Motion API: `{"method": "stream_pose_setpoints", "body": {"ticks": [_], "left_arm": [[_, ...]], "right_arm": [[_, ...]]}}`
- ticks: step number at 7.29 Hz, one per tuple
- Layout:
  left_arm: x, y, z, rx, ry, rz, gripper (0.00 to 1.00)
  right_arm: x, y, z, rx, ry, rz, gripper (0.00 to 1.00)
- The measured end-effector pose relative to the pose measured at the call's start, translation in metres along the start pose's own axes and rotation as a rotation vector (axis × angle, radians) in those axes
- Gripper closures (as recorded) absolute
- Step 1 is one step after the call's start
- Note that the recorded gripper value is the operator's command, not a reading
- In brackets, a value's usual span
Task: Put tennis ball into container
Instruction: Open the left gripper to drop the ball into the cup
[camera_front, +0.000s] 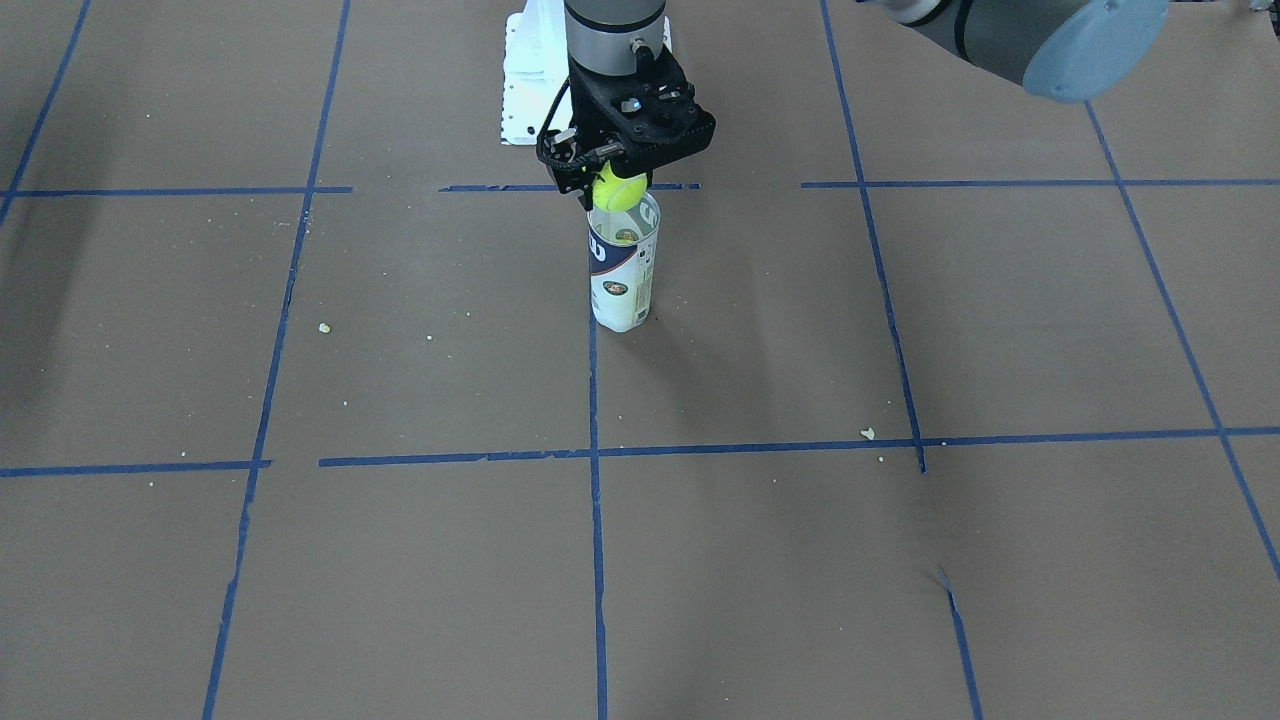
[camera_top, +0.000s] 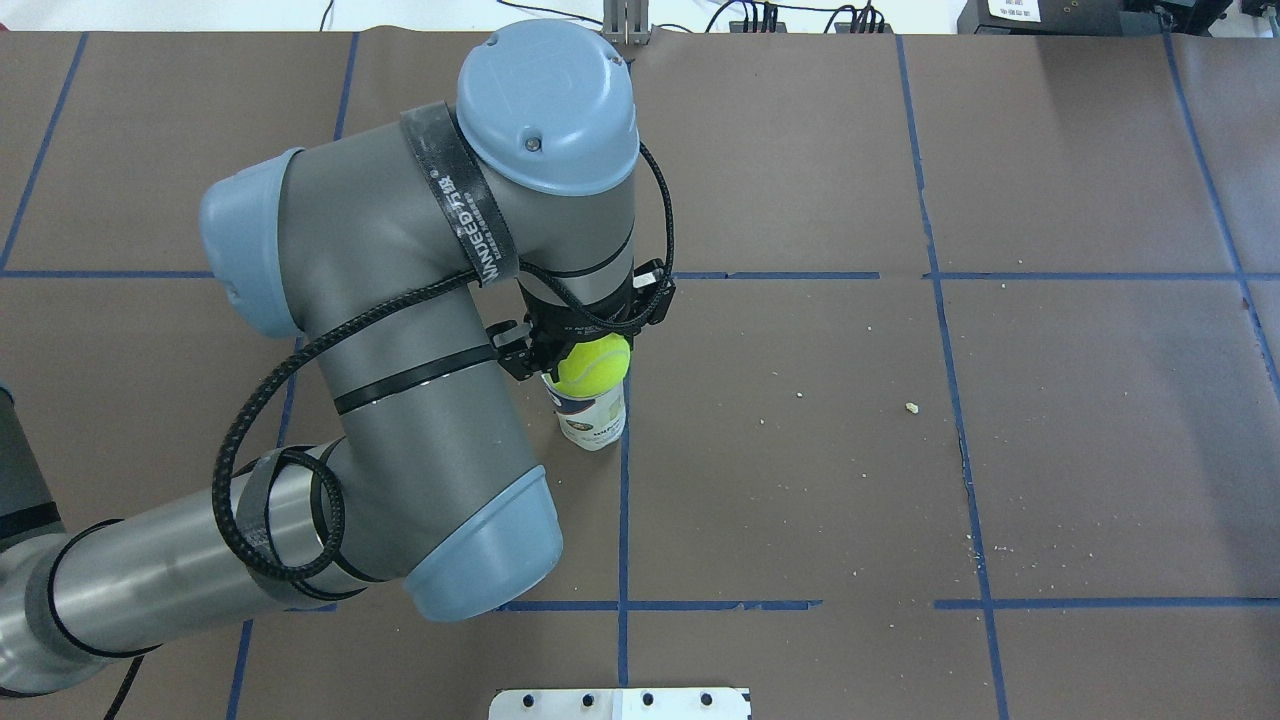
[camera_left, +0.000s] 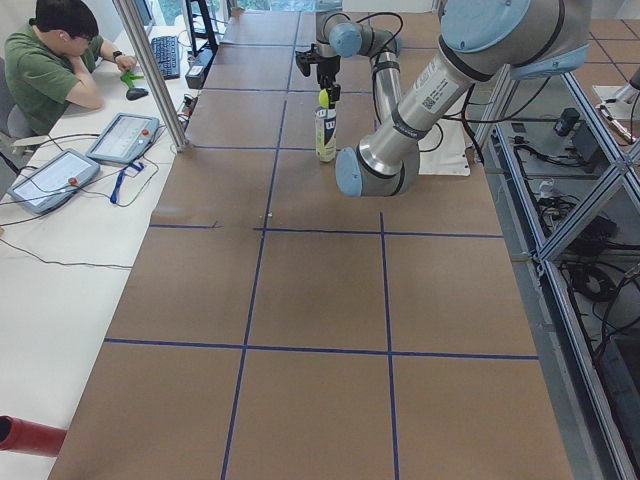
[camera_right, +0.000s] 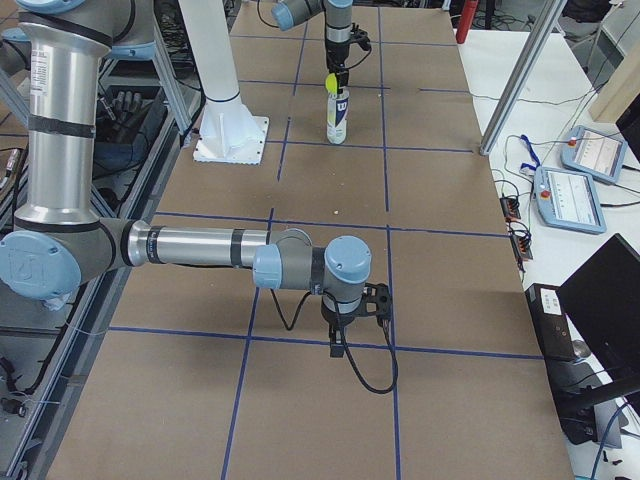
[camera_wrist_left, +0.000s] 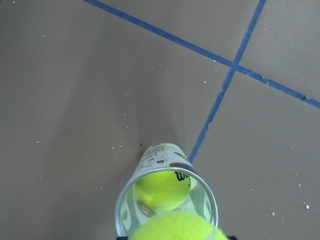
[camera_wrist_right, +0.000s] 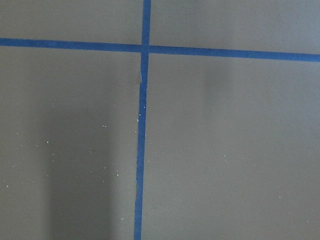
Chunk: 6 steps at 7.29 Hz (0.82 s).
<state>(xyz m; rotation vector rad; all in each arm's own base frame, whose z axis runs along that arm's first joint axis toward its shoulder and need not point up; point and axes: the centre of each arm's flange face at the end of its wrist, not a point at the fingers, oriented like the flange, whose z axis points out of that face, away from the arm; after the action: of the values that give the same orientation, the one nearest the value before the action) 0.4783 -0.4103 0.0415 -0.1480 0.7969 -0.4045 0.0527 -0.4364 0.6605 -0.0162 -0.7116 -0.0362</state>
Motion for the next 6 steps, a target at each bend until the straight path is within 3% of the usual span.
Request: {"method": "stream_pose_setpoints", "body": {"ticks": [3, 4, 5, 6], "left_arm": [[-0.0032, -0.0022, -0.0009, 0.007, 0.004, 0.016, 0.9], [-0.0034, -0.003, -0.001, 0.009, 0.004, 0.023, 0.83], [-0.0039, -0.0037, -0.0006, 0.01, 0.003, 0.027, 0.3], [-0.0044, -0.004, 0.0, 0.009, 0.003, 0.029, 0.0]], "right_arm": [[0.0002, 0.0001, 0.0002, -0.001, 0.0, 0.001, 0.0], [0.0002, 0.0, 0.0002, -0.001, 0.0, 0.001, 0.0], [-0.0001, -0.0002, -0.0001, 0.0, 0.0, 0.0, 0.0], [-0.0001, -0.0001, -0.0001, 0.0, 0.0, 0.0, 0.0]]}}
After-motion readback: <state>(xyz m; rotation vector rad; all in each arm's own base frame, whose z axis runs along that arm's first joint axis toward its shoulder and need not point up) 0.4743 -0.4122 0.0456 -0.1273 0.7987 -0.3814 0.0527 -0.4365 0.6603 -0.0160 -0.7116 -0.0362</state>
